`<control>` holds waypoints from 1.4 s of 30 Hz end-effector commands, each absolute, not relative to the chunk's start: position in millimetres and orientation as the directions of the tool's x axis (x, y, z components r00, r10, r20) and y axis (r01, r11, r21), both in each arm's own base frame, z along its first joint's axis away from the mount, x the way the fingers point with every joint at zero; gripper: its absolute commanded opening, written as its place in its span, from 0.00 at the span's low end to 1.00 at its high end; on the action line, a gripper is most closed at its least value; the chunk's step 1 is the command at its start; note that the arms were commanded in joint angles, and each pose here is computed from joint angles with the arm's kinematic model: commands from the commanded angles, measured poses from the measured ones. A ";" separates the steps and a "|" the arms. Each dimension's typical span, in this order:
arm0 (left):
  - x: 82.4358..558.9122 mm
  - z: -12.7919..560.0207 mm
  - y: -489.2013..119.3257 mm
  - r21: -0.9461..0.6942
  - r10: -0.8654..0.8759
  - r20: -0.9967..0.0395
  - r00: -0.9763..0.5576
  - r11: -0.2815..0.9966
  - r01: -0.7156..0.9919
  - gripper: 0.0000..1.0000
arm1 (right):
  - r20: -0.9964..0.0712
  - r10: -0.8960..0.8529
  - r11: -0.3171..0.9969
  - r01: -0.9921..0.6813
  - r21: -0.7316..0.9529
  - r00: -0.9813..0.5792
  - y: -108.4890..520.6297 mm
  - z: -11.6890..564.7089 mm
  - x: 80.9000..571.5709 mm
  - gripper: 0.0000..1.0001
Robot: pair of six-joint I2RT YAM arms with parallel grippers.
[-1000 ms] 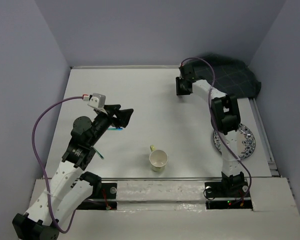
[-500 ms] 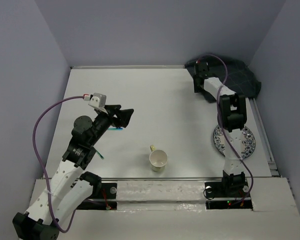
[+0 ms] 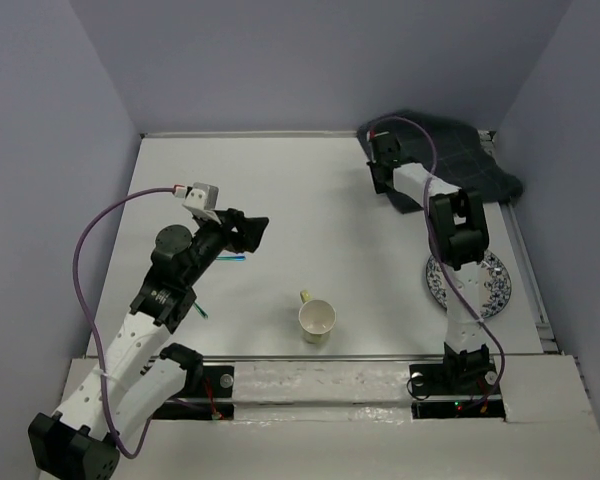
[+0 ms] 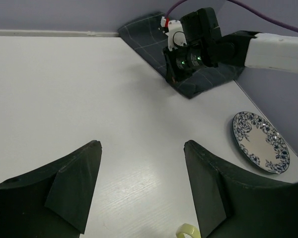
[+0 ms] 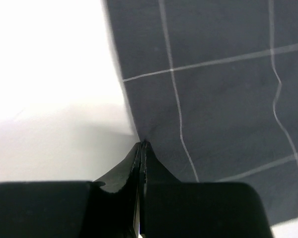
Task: Set the dinner table for one person
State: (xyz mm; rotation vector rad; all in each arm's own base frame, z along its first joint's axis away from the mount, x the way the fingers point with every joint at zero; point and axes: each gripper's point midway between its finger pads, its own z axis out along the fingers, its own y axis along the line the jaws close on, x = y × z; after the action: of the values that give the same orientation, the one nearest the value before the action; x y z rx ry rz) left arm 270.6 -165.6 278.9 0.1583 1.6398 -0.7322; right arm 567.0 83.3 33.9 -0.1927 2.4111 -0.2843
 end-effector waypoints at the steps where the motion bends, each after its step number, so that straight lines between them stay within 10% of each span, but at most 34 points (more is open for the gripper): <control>1: 278.9 305.3 -159.4 -0.366 -0.328 -0.930 -0.164 0.801 0.474 0.78 | -0.710 -0.323 0.922 -0.375 -0.090 -0.625 217.8 73.4 508.4 0.00; 9: 295.7 281.6 -146.7 -0.381 -0.317 -0.921 -0.226 0.855 0.352 0.72 | -0.665 -0.264 0.947 -0.318 -0.043 -0.698 212.3 50.1 418.9 0.00; 16: 318.1 244.9 -148.3 -0.429 -0.338 -0.876 -0.343 0.872 0.236 0.62 | -0.732 -0.158 0.955 -0.291 0.057 -0.663 209.7 90.3 395.5 0.62; 42: 535.8 102.4 -234.7 -0.235 -0.188 -0.769 -0.611 0.972 -0.003 0.54 | -0.820 0.196 0.793 -0.405 0.455 -0.537 207.8 191.8 279.9 0.52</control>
State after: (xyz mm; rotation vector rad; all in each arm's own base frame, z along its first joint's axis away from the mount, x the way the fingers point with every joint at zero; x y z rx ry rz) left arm 513.5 -231.5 86.4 -0.1678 2.2415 -0.3143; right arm 283.5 203.3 171.6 -0.1609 2.0795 0.7112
